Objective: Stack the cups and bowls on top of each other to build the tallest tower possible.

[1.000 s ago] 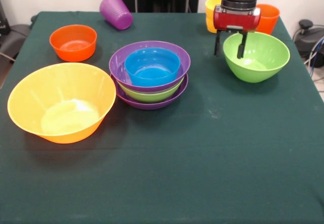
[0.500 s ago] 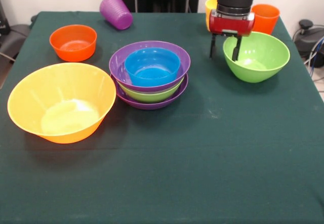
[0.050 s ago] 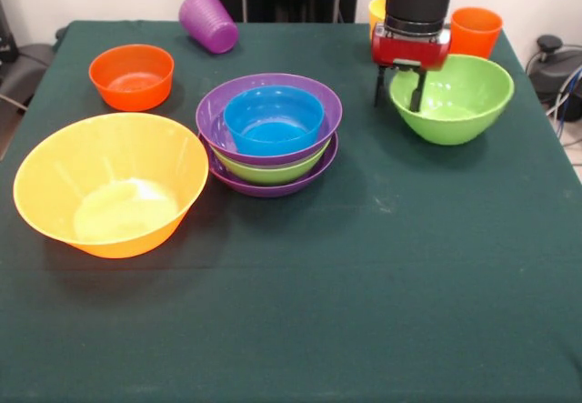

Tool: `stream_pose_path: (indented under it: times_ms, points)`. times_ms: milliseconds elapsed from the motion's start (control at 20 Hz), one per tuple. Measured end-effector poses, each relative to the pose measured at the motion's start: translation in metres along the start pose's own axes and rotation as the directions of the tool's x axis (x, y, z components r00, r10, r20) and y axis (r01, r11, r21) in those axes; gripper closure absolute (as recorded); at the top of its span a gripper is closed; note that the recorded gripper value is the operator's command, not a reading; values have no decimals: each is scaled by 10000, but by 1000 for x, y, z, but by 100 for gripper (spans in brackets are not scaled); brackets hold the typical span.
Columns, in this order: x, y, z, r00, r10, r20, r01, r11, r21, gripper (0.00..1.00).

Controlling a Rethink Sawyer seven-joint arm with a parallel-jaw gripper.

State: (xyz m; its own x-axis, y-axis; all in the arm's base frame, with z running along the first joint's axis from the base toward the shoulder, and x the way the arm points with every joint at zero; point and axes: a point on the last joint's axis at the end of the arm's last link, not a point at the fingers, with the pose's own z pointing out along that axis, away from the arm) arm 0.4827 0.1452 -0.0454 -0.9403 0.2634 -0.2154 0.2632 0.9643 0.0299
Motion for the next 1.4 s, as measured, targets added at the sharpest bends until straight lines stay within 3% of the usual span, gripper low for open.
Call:
stream_pose_path:
  times_ms: [100,350,950,1200,1400]
  points:
    - [0,0,0,10000,-5,29,5,10000,-18,100]
    - [-15,5,-8,9984,-18,565,28,9999,-171,100]
    - [-21,6,-13,9975,-26,710,39,9998,-189,100]
    - [-41,11,-35,9960,30,888,-8,9997,-255,100]
    - [-58,13,-61,9980,193,600,-179,9996,-234,100]
